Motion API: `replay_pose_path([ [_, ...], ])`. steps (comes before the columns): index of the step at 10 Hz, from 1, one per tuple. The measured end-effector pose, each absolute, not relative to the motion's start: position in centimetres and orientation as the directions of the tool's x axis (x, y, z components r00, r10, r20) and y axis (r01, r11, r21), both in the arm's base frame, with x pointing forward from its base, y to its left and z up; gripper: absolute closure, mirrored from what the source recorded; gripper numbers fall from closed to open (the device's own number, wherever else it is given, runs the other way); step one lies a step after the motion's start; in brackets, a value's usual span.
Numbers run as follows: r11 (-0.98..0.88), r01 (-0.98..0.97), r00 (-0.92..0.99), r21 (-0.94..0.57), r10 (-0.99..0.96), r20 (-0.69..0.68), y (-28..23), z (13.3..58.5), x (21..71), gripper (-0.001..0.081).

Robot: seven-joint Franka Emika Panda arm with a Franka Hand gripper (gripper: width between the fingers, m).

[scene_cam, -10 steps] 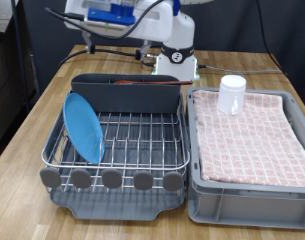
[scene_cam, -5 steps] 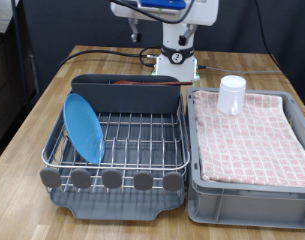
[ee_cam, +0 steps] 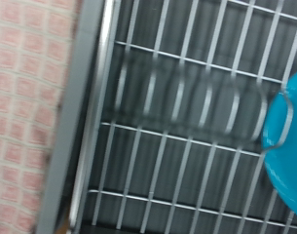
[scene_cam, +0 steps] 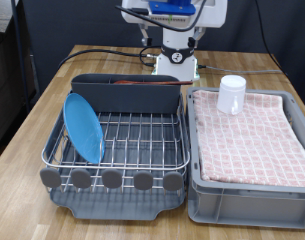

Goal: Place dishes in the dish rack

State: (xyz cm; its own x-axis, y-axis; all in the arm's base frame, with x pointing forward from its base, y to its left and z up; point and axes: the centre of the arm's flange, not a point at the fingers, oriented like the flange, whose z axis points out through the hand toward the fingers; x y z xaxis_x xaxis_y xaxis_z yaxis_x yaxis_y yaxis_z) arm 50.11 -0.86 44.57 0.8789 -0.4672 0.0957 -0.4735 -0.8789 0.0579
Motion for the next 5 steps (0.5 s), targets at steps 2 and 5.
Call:
replay_pose_path([
  [2, -0.879, -0.475, 0.878, 0.045, -0.471, 0.082, 1.7, 43.9, 50.0, 0.0004],
  [5, -0.858, -0.514, 0.856, 0.007, -0.512, 0.069, 5.7, 42.6, 49.3, 0.0004],
])
